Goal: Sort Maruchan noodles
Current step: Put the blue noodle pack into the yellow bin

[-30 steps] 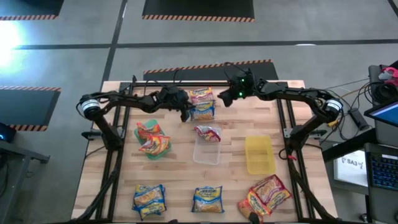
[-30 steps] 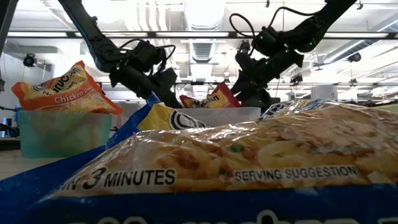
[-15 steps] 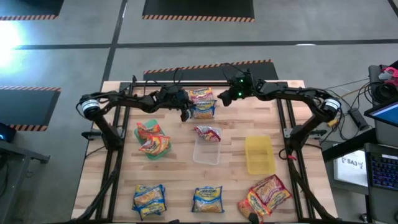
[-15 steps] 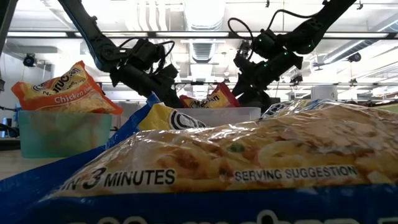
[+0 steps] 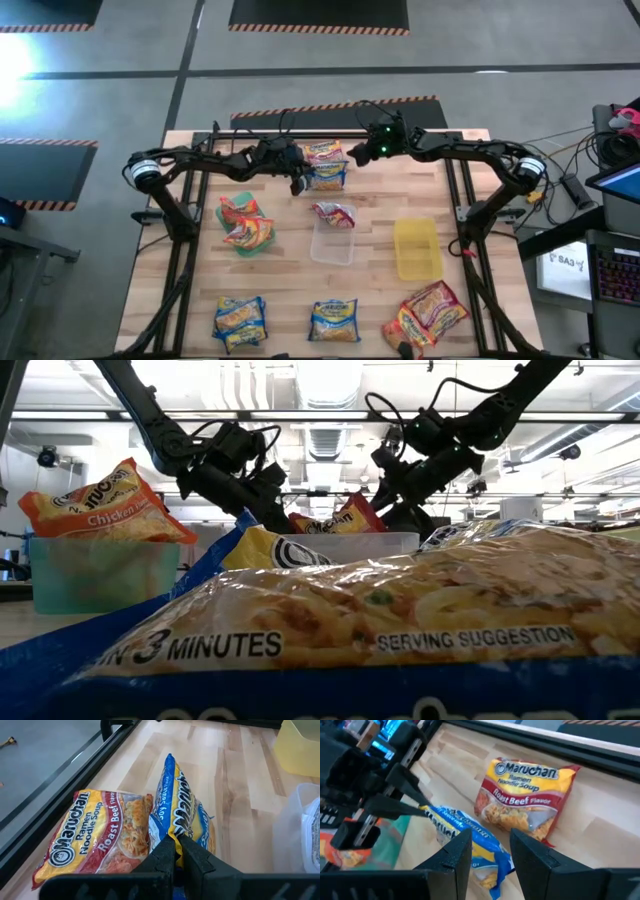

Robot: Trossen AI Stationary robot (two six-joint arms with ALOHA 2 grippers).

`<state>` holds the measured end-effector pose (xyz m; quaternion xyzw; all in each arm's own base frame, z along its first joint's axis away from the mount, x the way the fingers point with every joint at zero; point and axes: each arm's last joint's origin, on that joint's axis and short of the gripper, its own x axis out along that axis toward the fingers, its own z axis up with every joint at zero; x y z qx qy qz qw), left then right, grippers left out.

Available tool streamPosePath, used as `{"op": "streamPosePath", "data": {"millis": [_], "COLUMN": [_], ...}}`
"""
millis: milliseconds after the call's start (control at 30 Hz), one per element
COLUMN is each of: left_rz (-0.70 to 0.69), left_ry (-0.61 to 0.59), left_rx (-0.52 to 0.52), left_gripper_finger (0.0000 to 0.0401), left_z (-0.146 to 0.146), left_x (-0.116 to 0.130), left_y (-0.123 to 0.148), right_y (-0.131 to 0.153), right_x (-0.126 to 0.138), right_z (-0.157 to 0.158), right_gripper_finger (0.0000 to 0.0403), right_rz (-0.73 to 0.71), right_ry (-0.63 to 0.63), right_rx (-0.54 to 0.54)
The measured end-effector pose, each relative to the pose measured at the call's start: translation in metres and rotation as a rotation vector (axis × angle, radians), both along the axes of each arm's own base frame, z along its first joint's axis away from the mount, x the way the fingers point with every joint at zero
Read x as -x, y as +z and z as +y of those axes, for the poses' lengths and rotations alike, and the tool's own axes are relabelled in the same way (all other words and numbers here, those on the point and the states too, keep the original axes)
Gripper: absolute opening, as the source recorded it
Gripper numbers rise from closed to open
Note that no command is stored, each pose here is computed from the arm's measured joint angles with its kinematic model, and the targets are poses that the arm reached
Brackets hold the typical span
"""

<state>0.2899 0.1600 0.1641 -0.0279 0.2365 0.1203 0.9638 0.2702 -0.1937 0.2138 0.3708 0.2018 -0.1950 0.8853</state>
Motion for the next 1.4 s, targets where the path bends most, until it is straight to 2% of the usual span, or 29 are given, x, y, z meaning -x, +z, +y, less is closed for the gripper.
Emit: {"op": "streamPosePath", "data": {"millis": [133,333,433,600,700,933,1167,1400], "left_rz": [0.010,-0.005,-0.008,0.000,0.001,-0.024,-0.028,-0.040], "left_ry": [-0.027,-0.143,-0.162,-0.185,-0.187,-0.192,-0.192,-0.194], "left_rx": [-0.041,-0.056,-0.059,-0.103,-0.107,-0.140,-0.143,-0.159], "left_gripper_finger": [0.0000,0.0000,0.0000,0.0000,0.0000,0.0000,0.0000,0.0000], "left_z": [-0.001,-0.004,-0.005,-0.005,-0.005,-0.004,-0.004,-0.004], "left_x": [-0.001,-0.002,-0.002,-0.002,-0.002,-0.003,-0.003,-0.004], "left_y": [0.000,0.000,0.000,0.000,0.000,0.003,0.004,0.005], "right_y": [-0.003,-0.003,-0.003,-0.004,-0.006,-0.021,-0.033,-0.039], "right_x": [0.003,0.002,0.002,0.001,-0.002,-0.012,-0.019,-0.021], "right_z": [0.000,0.003,0.005,0.007,0.009,0.016,0.021,0.021], "right_gripper_finger": [0.0123,0.0148,0.0177,0.0218,0.0228,0.0231,0.0231,0.0231], "right_rz": [0.035,0.013,0.009,0.039,0.048,0.078,0.065,0.083], "right_ry": [0.002,0.142,0.232,0.358,0.398,0.465,0.512,0.549], "right_rx": [-0.021,-0.011,0.065,0.260,0.307,0.320,0.247,0.296]}}
